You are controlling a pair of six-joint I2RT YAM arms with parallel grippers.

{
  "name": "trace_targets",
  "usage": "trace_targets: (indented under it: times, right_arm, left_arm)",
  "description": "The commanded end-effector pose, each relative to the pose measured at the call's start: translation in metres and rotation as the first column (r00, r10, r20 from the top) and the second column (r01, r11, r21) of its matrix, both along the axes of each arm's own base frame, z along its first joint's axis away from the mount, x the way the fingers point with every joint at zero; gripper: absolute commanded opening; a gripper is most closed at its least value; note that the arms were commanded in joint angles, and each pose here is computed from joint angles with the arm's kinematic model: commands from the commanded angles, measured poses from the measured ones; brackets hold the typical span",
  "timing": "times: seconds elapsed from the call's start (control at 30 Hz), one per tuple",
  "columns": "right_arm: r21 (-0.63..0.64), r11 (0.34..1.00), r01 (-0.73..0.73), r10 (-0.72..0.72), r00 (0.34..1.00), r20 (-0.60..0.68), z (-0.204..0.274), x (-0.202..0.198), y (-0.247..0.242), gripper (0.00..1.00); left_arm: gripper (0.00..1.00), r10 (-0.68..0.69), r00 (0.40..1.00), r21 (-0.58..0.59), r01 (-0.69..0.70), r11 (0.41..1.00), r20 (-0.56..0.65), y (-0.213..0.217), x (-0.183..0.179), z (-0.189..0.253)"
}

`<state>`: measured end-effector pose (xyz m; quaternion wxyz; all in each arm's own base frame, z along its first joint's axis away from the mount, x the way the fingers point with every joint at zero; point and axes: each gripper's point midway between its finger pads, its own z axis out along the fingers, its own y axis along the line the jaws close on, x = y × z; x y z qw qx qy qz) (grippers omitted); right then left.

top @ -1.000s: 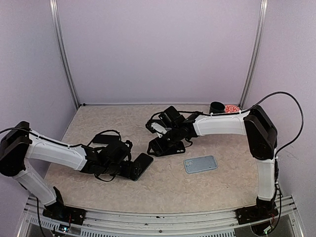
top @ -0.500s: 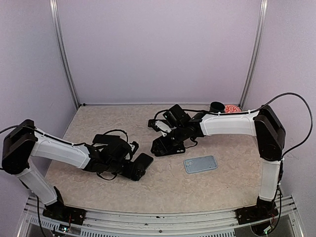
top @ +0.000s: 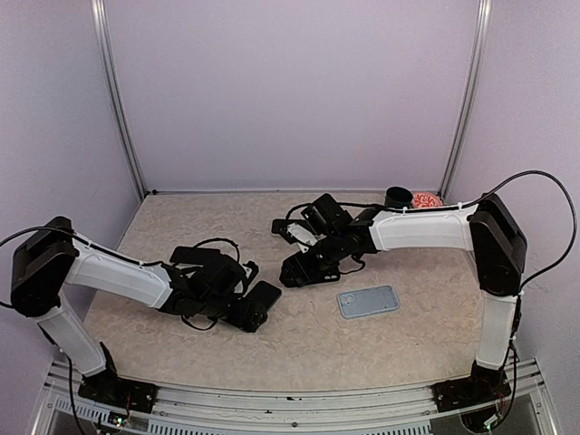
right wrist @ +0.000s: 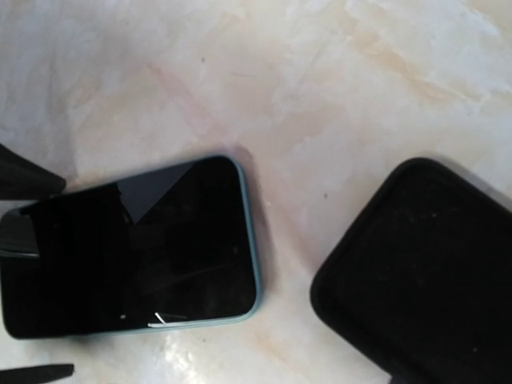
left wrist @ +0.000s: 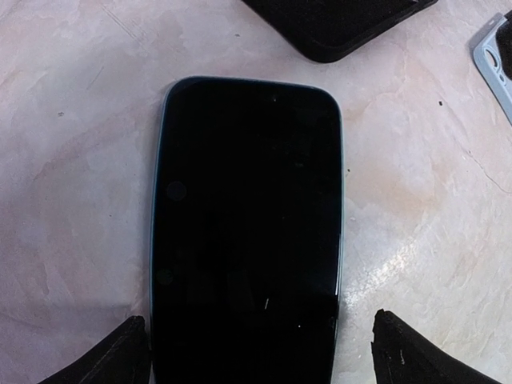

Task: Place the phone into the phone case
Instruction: Pick up the phone from the center of the board.

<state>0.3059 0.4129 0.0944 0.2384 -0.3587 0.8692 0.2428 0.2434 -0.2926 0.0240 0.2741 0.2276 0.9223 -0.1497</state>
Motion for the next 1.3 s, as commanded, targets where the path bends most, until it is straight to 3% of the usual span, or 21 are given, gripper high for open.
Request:
trace_targets:
  times: [0.0,0.77,1.07,1.27]
  right_arm:
    - [0.026,1.000,-0.003,0.002,1.000,0.022,0.014,-0.003,0.003,0.70]
    - [0.006,1.000,0.002,-0.002,1.000,0.031,0.011,-0.001,0.000,0.70]
    - [0.000,1.000,0.006,-0.006,0.999,0.034,0.009,0.002,-0.003,0.70]
    - [0.001,1.000,0.009,-0.009,0.999,0.036,0.010,0.004,-0.003,0.70]
  left_arm:
    - [0.93,-0.015,1.000,0.035,0.015,0.999,-0.006,0.000,0.001,-0.006]
    - [0.83,0.026,1.000,0.186,-0.025,0.982,-0.005,0.010,0.005,-0.026]
    - [0.84,0.009,1.000,0.237,-0.009,0.972,0.001,0.009,0.002,-0.029]
    - [0.75,0.002,1.000,0.248,0.002,0.969,-0.017,0.010,-0.001,-0.035]
